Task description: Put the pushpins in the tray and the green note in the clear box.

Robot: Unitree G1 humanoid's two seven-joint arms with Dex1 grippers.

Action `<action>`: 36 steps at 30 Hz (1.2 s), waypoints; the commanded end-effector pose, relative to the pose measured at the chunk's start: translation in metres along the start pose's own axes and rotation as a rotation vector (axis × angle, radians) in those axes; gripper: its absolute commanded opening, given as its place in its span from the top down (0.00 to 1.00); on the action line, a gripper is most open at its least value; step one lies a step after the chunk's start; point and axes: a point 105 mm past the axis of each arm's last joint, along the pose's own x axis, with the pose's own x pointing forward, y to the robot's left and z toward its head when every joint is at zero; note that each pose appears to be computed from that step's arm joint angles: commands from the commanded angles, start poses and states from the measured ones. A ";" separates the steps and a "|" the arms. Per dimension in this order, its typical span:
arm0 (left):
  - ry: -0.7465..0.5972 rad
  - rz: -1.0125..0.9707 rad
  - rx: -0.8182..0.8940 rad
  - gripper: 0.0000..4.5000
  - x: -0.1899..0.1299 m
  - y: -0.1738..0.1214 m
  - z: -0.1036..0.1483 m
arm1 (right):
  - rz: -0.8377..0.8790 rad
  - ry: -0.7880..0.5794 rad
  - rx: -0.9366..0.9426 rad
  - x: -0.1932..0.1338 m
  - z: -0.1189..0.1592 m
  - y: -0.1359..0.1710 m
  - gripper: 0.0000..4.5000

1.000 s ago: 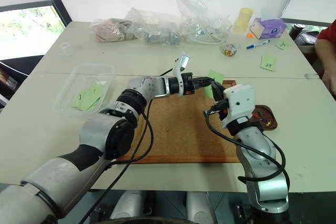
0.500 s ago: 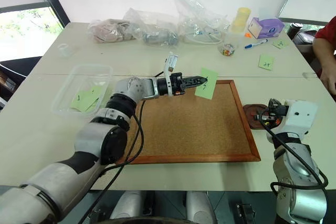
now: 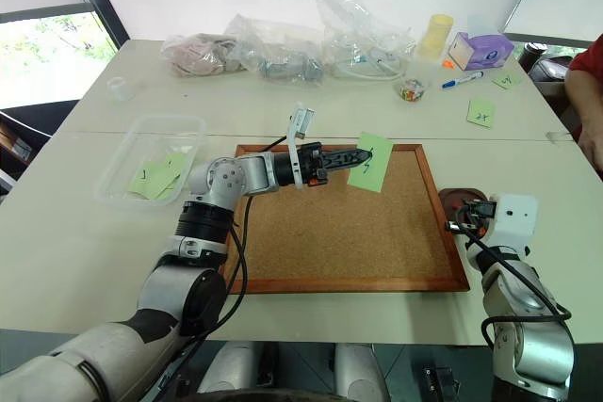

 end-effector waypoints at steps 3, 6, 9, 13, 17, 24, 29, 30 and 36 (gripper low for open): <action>-0.021 -0.033 0.028 1.00 0.002 -0.011 0.006 | -0.010 -0.047 -0.005 0.001 0.011 -0.006 0.59; -0.022 -0.034 0.026 1.00 0.002 -0.011 0.006 | -0.011 -0.050 -0.004 0.001 0.011 -0.007 0.24; -0.026 -0.037 0.025 1.00 0.003 -0.012 0.006 | -0.013 -0.054 -0.004 0.001 0.012 -0.007 0.01; -0.036 -0.039 0.026 1.00 0.003 -0.012 0.008 | -0.019 -0.079 0.006 0.001 0.016 -0.008 0.01; -0.042 -0.038 0.027 1.00 0.003 -0.012 0.009 | -0.030 -0.124 0.055 -0.001 0.023 -0.009 0.01; -0.077 -0.036 0.026 1.00 0.002 -0.012 0.016 | 0.073 -0.341 0.617 -0.012 0.063 -0.004 0.01; -0.077 -0.038 0.027 1.00 0.004 -0.012 0.016 | 0.047 -0.318 0.632 -0.014 0.060 -0.012 0.01; -0.078 -0.038 0.027 1.00 0.005 -0.012 0.016 | 0.033 -0.306 0.621 -0.014 0.058 -0.014 0.01; -0.085 -0.030 0.028 1.00 0.005 -0.010 0.018 | -0.009 -0.216 0.530 -0.009 0.037 -0.019 0.01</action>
